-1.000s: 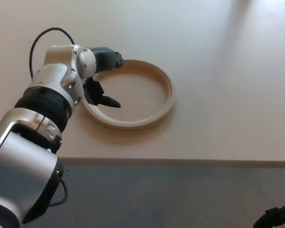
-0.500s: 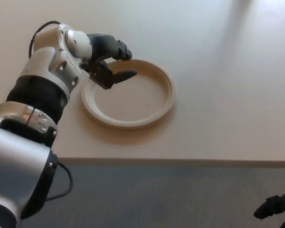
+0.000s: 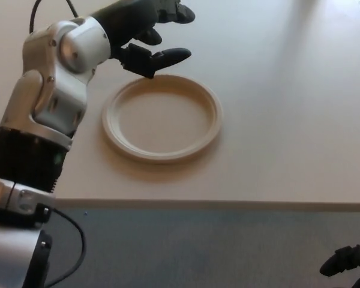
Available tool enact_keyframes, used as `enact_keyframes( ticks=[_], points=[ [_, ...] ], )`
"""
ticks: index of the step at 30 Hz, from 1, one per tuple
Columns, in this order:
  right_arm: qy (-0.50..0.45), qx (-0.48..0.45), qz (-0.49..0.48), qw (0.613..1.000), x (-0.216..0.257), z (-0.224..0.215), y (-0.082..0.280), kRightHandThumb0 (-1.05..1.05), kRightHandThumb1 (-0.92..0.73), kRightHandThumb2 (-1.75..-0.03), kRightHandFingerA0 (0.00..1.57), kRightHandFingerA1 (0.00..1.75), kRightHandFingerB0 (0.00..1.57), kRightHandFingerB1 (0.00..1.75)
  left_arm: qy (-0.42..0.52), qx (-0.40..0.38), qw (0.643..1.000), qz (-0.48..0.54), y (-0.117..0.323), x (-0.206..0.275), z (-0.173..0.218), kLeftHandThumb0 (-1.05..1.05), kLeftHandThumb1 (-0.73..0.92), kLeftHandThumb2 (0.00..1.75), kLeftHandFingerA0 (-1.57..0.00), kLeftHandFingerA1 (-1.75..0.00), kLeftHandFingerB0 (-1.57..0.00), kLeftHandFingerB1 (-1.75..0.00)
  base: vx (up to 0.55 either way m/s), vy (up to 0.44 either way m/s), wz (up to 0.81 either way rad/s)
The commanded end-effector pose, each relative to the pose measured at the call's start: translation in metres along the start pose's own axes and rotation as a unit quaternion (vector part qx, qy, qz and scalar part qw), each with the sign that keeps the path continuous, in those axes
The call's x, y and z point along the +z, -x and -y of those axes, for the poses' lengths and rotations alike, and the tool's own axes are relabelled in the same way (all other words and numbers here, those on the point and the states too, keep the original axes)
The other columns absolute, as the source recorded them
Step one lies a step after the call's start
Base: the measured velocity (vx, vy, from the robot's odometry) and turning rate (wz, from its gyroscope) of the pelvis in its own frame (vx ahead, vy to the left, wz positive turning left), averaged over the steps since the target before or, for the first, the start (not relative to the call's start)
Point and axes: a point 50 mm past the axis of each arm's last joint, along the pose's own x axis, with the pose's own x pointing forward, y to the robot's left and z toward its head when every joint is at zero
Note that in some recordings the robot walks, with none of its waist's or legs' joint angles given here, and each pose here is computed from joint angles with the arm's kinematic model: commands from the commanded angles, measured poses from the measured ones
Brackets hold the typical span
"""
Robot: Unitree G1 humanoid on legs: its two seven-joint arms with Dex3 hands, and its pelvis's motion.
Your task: A person passes a plate to the robot and the robot grabs it with its left hand and places it at the centre of the table infront of it
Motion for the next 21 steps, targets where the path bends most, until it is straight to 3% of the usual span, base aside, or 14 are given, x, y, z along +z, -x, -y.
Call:
enact_keyframes(
  ticks=[1, 3, 4, 8, 9, 10, 11, 12, 13, 19, 20, 21],
  points=[
    [-0.006, -0.002, -0.026, 1.000, -0.007, 0.016, 0.004, -0.62, -0.64, -0.59, 0.58, 0.59, 0.46, 0.46, 0.095, 0.284, 0.911, 0.283, 0.156, 0.045, -0.016, -0.71, 0.83, 0.65, -0.69, -0.44, -0.41, -0.34, 0.00, 0.000, 0.00],
    [-0.013, -0.005, -0.023, 1.000, -0.006, 0.014, 0.003, -0.61, -0.63, -0.58, 0.60, 0.61, 0.47, 0.47, 0.108, 0.262, 0.912, 0.296, 0.175, 0.048, 0.004, -0.69, 0.81, 0.65, -0.70, -0.44, -0.43, -0.34, 0.00, 0.000, 0.00],
    [-0.016, -0.008, -0.018, 1.000, -0.004, 0.013, 0.002, -0.61, -0.64, -0.58, 0.60, 0.61, 0.48, 0.48, 0.121, 0.242, 0.916, 0.296, 0.187, 0.046, 0.021, -0.71, 0.69, 0.69, -0.68, -0.48, -0.42, -0.38, 0.00, 0.000, 0.00],
    [-0.014, -0.010, -0.016, 1.000, -0.005, 0.009, 0.001, -0.60, -0.65, -0.59, 0.62, 0.61, 0.48, 0.48, 0.132, 0.209, 0.927, 0.281, 0.204, 0.038, 0.052, -0.74, 0.73, 0.72, -0.70, -0.48, -0.44, -0.39, 0.00, 0.000, 0.00],
    [-0.019, -0.008, -0.017, 1.000, -0.007, 0.003, 0.001, -0.60, -0.65, -0.59, 0.62, 0.63, 0.49, 0.49, 0.147, 0.178, 0.943, 0.242, 0.204, 0.024, 0.067, -0.74, 0.70, 1.03, -0.62, -0.57, -0.38, -0.49, 0.00, 0.000, 0.00],
    [-0.021, -0.008, -0.018, 1.000, -0.008, 0.001, 0.000, -0.60, -0.65, -0.59, 0.62, 0.63, 0.49, 0.49, 0.154, 0.164, 0.948, 0.225, 0.206, 0.019, 0.075, -0.74, 0.70, 1.03, -0.62, -0.57, -0.38, -0.49, 0.00, 0.000, 0.00],
    [-0.021, -0.006, -0.019, 1.000, -0.011, -0.003, 0.001, -0.60, -0.65, -0.58, 0.62, 0.63, 0.48, 0.50, 0.171, 0.139, 0.959, 0.176, 0.205, 0.004, 0.087, -0.74, 0.86, 0.66, -0.72, -0.43, -0.44, -0.35, 0.00, 0.000, 0.00],
    [-0.022, -0.006, -0.020, 1.000, -0.012, -0.005, 0.001, -0.60, -0.65, -0.58, 0.62, 0.63, 0.48, 0.50, 0.178, 0.127, 0.963, 0.155, 0.206, -0.003, 0.093, -0.74, 0.86, 0.66, -0.72, -0.43, -0.44, -0.35, 0.00, 0.000, 0.00],
    [-0.021, -0.002, -0.024, 1.000, -0.014, -0.010, 0.000, -0.60, -0.65, -0.59, 0.59, 0.61, 0.46, 0.48, 0.183, 0.116, 0.968, 0.123, 0.207, -0.016, 0.103, -0.76, 0.75, 0.72, -0.73, -0.48, -0.41, -0.40, 0.00, 0.000, 0.00],
    [-0.026, -0.009, -0.034, 0.999, -0.019, -0.019, 0.000, -0.59, -0.67, -0.60, 0.60, 0.60, 0.47, 0.47, 0.194, 0.083, 0.977, 0.024, 0.208, -0.060, 0.130, -0.77, 0.76, 0.73, -0.78, -0.52, -0.44, -0.41, 0.00, 0.000, 0.00],
    [-0.025, -0.012, -0.032, 0.999, -0.019, -0.018, 0.000, -0.61, -0.66, -0.61, 0.55, 0.60, 0.41, 0.47, 0.177, 0.074, 0.981, -0.006, 0.207, -0.070, 0.134, -0.64, 0.66, 1.07, -0.90, -0.70, -0.36, -0.51, 0.00, 0.000, 0.00],
    [-0.024, -0.013, -0.032, 0.999, -0.019, -0.018, 0.001, -0.61, -0.66, -0.61, 0.55, 0.60, 0.41, 0.47, 0.169, 0.069, 0.983, -0.019, 0.207, -0.074, 0.135, -0.64, 0.66, 1.07, -0.90, -0.70, -0.36, -0.51, 0.00, 0.000, 0.00]
  ],
)
